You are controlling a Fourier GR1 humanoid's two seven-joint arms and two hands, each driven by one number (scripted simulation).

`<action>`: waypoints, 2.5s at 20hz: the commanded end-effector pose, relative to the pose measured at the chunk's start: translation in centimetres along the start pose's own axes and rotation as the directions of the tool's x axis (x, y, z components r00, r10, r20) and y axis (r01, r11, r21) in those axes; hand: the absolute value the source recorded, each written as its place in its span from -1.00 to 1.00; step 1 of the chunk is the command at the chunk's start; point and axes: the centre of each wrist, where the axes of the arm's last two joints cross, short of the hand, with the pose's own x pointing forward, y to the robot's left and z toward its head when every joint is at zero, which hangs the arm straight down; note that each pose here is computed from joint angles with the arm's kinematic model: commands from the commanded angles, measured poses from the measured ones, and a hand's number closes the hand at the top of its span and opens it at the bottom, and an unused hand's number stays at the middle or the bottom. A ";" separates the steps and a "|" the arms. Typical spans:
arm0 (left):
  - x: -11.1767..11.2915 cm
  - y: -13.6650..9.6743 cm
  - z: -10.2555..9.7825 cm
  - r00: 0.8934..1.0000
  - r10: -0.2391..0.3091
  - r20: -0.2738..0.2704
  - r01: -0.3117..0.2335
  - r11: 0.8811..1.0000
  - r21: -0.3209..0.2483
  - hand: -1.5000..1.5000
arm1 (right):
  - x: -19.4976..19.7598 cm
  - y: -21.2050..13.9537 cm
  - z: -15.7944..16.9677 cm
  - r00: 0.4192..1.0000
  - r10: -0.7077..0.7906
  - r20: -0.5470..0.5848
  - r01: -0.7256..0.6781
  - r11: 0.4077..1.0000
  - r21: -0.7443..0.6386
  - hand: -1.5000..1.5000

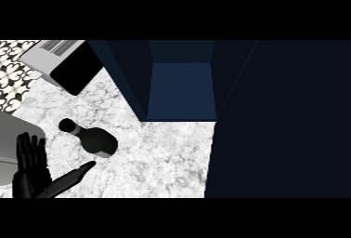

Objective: Pick up the wine, place it into the cabinet and close the cabinet

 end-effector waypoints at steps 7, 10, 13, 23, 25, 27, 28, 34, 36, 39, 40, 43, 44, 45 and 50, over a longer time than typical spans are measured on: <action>-3.5 1.1 -2.0 1.000 -0.007 -0.028 0.006 0.999 -0.048 -1.00 | 1.8 1.0 1.7 0.999 -0.040 0.037 0.039 0.999 0.029 -1.00; -3.3 1.1 -3.3 0.999 0.005 -0.046 -0.009 0.996 -0.090 -1.00 | 2.3 1.4 -0.1 0.999 -0.035 0.033 0.034 0.999 0.017 -1.00; -6.4 0.3 0.4 0.999 0.002 -0.054 -0.007 0.997 -0.079 -1.00 | 2.1 1.5 0.6 0.998 -0.037 0.052 0.036 0.999 0.003 -1.00; -7.9 -1.1 -3.2 0.996 0.023 -0.091 -0.033 0.993 -0.110 -1.00 | 2.4 1.3 1.8 0.998 -0.040 0.051 0.039 0.999 0.029 -1.00; -9.4 -1.6 -3.1 0.995 0.023 -0.097 -0.034 0.993 -0.109 -1.00 | 2.7 2.3 0.9 0.998 -0.048 0.046 0.047 0.999 0.021 -1.00; -8.3 -1.4 -4.9 0.996 0.029 -0.089 -0.040 0.992 -0.122 -1.00 | 2.4 0.5 2.0 0.998 -0.041 0.046 0.040 0.999 0.023 -1.00; -9.5 -2.3 -2.7 0.994 0.037 -0.106 -0.049 0.992 -0.113 -1.00 | 3.3 2.0 1.7 0.997 -0.056 0.061 0.055 0.998 0.024 -1.00; -10.9 -2.3 -1.9 0.960 0.217 -0.175 -0.244 0.958 -0.151 1.00 | 1.9 1.2 1.2 0.997 -0.062 0.049 0.060 0.997 0.038 -1.00; -10.9 -2.9 -2.5 0.971 0.199 -0.135 -0.221 0.959 -0.178 1.00 | 3.1 1.3 1.5 0.999 -0.032 0.020 0.031 0.998 0.059 -1.00; -11.5 -5.3 -1.6 0.986 0.120 -0.113 -0.143 0.965 -0.221 1.00 | 2.4 1.7 1.0 0.996 -0.066 0.060 0.065 0.998 0.029 -1.00; -11.5 -3.0 -2.1 0.984 0.119 -0.130 -0.147 0.963 -0.228 1.00 | 2.8 0.4 1.0 0.998 -0.039 0.050 0.038 0.999 0.032 -1.00; -11.8 -4.3 -1.7 0.991 0.094 -0.098 -0.113 0.972 -0.205 1.00 | 1.8 1.8 1.2 0.997 -0.051 0.056 0.049 0.998 0.038 -1.00; -11.9 -4.8 -1.7 0.988 0.111 -0.105 -0.133 0.964 -0.231 1.00 | 2.4 1.2 0.0 0.997 -0.065 0.049 0.063 0.998 0.031 -1.00; -11.7 -3.7 -2.6 0.989 0.085 -0.118 -0.113 0.960 -0.256 1.00 | 3.0 2.2 1.8 0.997 -0.061 0.047 0.060 0.998 0.022 -1.00; -12.1 0.7 -1.1 0.983 0.105 -0.149 -0.150 0.932 -0.329 1.00 | 2.8 0.2 1.6 0.999 -0.033 0.023 0.032 0.999 0.032 -1.00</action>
